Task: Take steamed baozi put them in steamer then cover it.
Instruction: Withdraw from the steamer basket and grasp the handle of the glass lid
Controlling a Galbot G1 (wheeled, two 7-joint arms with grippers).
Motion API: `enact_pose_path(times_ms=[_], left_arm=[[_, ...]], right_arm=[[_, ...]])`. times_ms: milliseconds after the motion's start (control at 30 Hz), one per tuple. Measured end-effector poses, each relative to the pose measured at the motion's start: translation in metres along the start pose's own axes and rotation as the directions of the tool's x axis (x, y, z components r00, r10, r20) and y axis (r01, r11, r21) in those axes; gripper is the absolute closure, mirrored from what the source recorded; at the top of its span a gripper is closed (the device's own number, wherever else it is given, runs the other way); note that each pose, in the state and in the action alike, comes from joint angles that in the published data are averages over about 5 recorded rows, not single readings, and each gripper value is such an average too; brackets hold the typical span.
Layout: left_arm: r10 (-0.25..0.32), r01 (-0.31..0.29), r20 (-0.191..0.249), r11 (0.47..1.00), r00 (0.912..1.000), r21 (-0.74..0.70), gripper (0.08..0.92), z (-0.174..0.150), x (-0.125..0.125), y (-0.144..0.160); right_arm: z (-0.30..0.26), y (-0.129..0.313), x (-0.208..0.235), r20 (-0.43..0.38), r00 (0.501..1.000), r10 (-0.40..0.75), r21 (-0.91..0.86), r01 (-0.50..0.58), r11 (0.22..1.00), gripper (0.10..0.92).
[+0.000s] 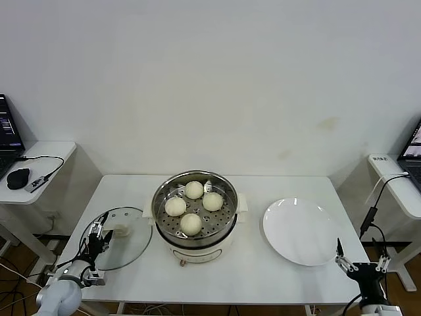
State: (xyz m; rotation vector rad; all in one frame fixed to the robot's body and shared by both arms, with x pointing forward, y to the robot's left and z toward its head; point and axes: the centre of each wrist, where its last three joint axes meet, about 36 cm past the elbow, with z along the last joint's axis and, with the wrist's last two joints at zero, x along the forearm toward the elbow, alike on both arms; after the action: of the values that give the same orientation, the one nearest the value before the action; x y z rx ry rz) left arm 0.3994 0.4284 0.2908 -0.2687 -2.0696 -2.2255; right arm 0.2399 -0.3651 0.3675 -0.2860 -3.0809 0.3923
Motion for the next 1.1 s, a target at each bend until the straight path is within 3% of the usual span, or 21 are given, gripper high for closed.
enact_pose_path(times_ms=[800, 1100], left_arm=[[-0.006, 0.006, -0.032, 1.000, 0.9995, 0.020, 0.188, 0.002, -0.030, -0.006], [0.013, -0.012, -0.045, 1.000, 0.9989, 0.027, 0.418, 0.003, -0.030, -0.015]], right_arm=[[0.002, 0.003, 0.006, -0.004, 1.000, -0.010, 0.015, 0.010, 1.000, 0.200], [0.002, 0.005, 0.005, -0.002, 1.000, -0.019, 0.016, 0.019, 1.000, 0.200]])
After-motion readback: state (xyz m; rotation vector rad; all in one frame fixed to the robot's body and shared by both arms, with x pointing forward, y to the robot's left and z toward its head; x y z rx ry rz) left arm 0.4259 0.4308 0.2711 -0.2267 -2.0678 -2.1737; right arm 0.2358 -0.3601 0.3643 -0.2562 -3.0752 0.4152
